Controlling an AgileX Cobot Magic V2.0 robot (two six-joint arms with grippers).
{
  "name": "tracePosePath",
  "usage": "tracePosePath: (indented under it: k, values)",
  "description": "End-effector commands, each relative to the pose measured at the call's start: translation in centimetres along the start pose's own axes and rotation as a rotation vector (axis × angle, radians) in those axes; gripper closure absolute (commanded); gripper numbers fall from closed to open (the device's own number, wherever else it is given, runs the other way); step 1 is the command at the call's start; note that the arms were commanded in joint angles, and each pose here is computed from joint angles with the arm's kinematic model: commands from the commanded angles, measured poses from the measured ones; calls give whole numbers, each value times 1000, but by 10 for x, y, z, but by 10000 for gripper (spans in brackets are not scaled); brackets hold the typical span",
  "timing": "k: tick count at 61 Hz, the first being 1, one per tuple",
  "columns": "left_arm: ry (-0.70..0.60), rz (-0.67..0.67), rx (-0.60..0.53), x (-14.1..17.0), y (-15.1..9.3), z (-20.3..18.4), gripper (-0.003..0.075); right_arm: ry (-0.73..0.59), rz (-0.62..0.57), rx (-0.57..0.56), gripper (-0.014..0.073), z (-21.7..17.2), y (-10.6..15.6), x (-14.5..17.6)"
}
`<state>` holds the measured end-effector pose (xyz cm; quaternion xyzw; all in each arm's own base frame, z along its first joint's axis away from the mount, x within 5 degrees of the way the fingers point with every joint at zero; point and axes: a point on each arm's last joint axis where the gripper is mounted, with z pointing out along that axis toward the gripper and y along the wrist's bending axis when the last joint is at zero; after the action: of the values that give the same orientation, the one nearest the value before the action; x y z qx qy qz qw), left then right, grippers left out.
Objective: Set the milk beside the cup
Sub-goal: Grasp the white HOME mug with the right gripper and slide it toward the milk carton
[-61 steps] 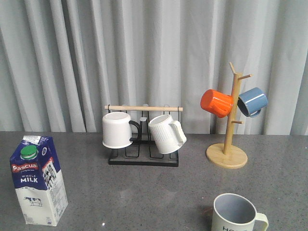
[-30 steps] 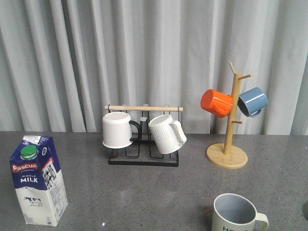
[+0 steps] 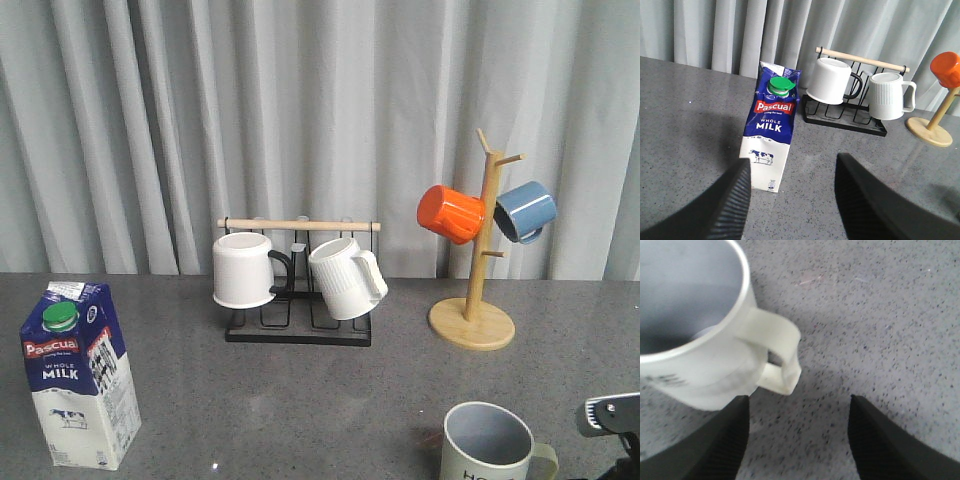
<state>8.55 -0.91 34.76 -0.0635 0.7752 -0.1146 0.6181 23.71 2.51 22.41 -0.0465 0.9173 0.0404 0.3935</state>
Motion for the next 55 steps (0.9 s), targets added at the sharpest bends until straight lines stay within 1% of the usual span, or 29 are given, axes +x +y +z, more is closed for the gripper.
tracePosePath:
  k: [1, 9, 15, 18, 21, 26, 32, 37, 42, 50, 55]
  values:
    - [-86, -4, 12, -15, -3, -2, 343, -109, -11, 30, 160, 4, -4, -18]
    - [-86, -4, 12, -15, -3, -2, 343, -99, -8, 38, 169, 24, -5, -26]
    - [-86, -4, 12, -15, -3, -2, 343, -105, -18, 43, 213, 37, -6, -36]
    - [-86, -4, 12, -15, -3, -2, 343, -102, -28, 43, 261, 42, -7, -40]
    - [-86, -4, 12, -15, -3, -2, 343, -91, -41, 42, 328, 47, -7, -42]
    - [-86, -4, 12, -15, -3, -2, 343, -78, -59, 44, 475, 54, -7, -42]
    - [-86, -4, 11, -15, -3, -2, 343, -79, -58, 47, 612, 57, -8, -41]
    - [-86, -4, 11, -15, -3, -2, 343, -99, -62, 43, 605, 53, -5, -44]
    - [-86, -4, 11, -15, -3, -2, 343, -148, -94, 19, 604, 43, 6, -53]
    - [-86, -4, 11, -15, -3, -2, 343, -219, -160, -80, 601, 31, 44, -81]
    - [-84, -4, 11, -15, -3, -2, 343, -233, -175, -129, 600, 34, 63, -93]
